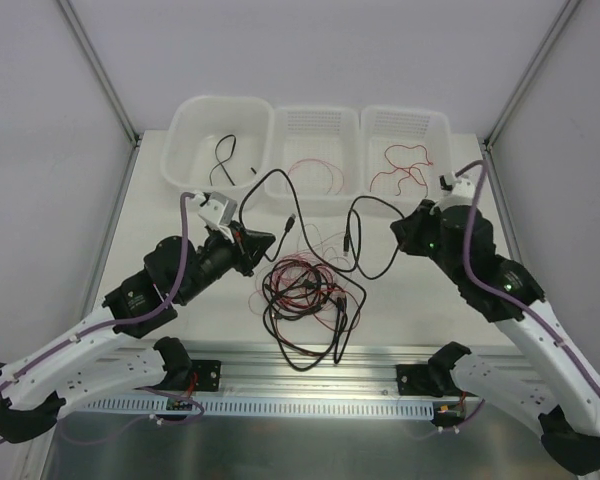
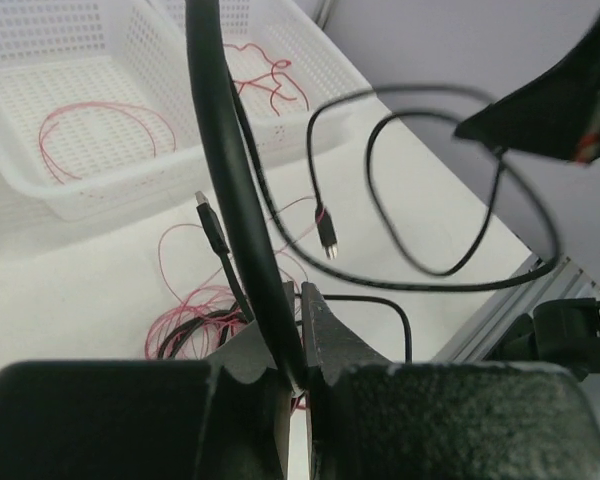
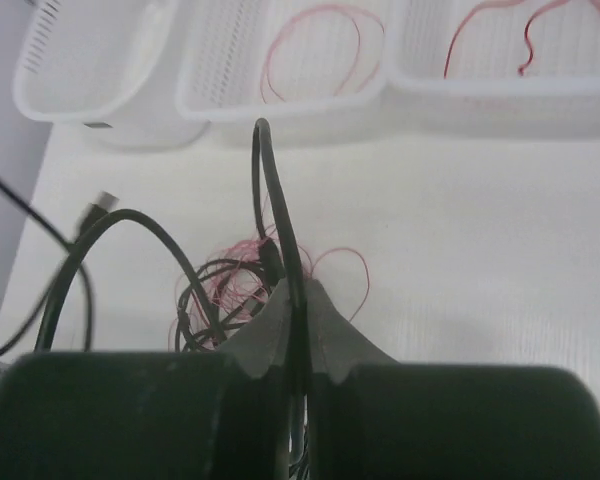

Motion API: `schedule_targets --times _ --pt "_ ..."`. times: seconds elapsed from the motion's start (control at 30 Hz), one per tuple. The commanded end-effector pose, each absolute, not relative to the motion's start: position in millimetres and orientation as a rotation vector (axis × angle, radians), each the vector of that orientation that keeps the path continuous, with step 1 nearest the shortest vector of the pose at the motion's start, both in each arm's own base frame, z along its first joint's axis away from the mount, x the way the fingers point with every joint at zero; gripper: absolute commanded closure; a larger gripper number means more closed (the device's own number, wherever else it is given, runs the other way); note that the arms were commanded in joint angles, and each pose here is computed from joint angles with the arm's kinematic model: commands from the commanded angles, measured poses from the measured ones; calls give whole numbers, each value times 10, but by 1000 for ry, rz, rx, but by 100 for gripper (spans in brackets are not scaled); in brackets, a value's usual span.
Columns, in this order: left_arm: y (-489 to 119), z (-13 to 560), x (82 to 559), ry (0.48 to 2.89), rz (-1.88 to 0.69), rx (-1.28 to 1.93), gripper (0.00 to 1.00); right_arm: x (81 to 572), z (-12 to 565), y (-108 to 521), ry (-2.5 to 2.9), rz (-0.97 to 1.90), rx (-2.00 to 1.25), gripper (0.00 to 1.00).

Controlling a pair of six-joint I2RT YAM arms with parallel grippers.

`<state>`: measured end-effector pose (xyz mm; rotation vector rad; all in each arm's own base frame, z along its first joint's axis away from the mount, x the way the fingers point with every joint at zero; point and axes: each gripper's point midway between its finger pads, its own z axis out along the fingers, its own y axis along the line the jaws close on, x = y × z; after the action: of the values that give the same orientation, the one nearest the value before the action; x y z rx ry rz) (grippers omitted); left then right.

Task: Untangle the cables

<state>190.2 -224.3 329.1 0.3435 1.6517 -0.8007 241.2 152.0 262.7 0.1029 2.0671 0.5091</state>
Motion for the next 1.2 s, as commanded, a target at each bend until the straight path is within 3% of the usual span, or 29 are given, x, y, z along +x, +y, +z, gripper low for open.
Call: schedule_targets --times 0.0,0.1,0.43,0.6,0.83,1.0,1.17 --pt "-2343 3348 1880 1660 -850 348 100 2208 2982 1191 2024 382 36 99" --pt "-2403 3367 1861 1667 -876 362 100 2099 3381 1410 1885 549 -76 99" --pt "-2462 3351 1744 1683 -955 383 100 2308 3639 1808 1610 638 -204 99" --pt "-2356 3338 1712 1675 -951 354 100 2721 3238 2090 1667 475 -269 99" --pt "-2233 3314 1675 1676 -939 327 100 2817 2867 2762 1705 704 -365 99" --pt "-2159 3252 1671 1687 -918 309 100 2724 3229 3087 1590 933 -386 99" --pt "-2099 3231 1659 1691 -913 286 100 2496 3990 3152 1423 1089 -419 99"
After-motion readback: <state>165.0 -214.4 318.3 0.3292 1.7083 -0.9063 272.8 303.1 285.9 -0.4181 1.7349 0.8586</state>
